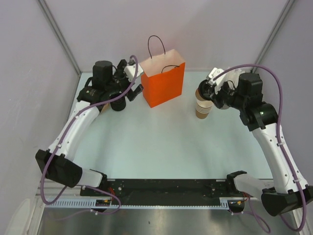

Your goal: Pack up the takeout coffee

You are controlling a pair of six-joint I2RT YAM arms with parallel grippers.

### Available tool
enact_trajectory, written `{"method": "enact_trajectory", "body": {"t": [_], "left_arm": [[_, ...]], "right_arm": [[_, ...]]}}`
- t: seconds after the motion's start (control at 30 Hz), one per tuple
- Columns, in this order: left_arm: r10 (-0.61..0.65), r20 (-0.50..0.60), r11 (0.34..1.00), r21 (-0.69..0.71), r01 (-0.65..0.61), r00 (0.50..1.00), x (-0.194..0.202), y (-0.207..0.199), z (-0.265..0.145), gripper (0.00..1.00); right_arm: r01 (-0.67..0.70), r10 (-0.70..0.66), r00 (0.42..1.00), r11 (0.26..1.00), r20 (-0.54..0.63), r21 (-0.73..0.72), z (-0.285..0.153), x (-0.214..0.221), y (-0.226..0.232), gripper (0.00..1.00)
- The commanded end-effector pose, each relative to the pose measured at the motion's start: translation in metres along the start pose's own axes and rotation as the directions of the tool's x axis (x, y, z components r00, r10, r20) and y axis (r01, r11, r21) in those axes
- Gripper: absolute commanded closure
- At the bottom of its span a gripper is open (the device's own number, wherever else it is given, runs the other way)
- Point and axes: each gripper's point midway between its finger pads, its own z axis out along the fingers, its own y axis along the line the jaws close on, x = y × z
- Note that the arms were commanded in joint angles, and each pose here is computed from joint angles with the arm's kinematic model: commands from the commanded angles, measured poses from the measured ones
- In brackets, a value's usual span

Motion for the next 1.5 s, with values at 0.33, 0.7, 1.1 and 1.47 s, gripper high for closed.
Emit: {"method": "enact_trajectory", "body": {"t": [0.33,0.7,1.1,1.47], "left_arm": [[0.179,0.176,0.982,0.026,-0.187,0.968,-0.066,0.022,0.099,0.00],[0.185,0.132,0.966,0.159,-0.205,0.974,-0.043,0.004,0.127,0.04],[0.160,0.062,0.962,0.216,-0.170,0.985,-0.021,-0.007,0.135,0.22],[0.142,0.073,0.967,0.202,-0.154,0.987,-0.026,-0.007,0.140,0.67]], "right_arm": [[-0.054,0.051,0.997,0.998,0.060,0.044,-0.032,-0.005,-0.021,1.00],[-0.070,0.067,0.997,0.996,0.041,0.056,-0.033,0.007,-0.025,1.00],[-0.084,0.083,0.996,0.995,0.036,0.051,-0.032,0.010,-0.024,1.00],[-0.088,0.087,0.995,0.995,0.039,0.049,-0.031,0.011,-0.024,1.00]]}}
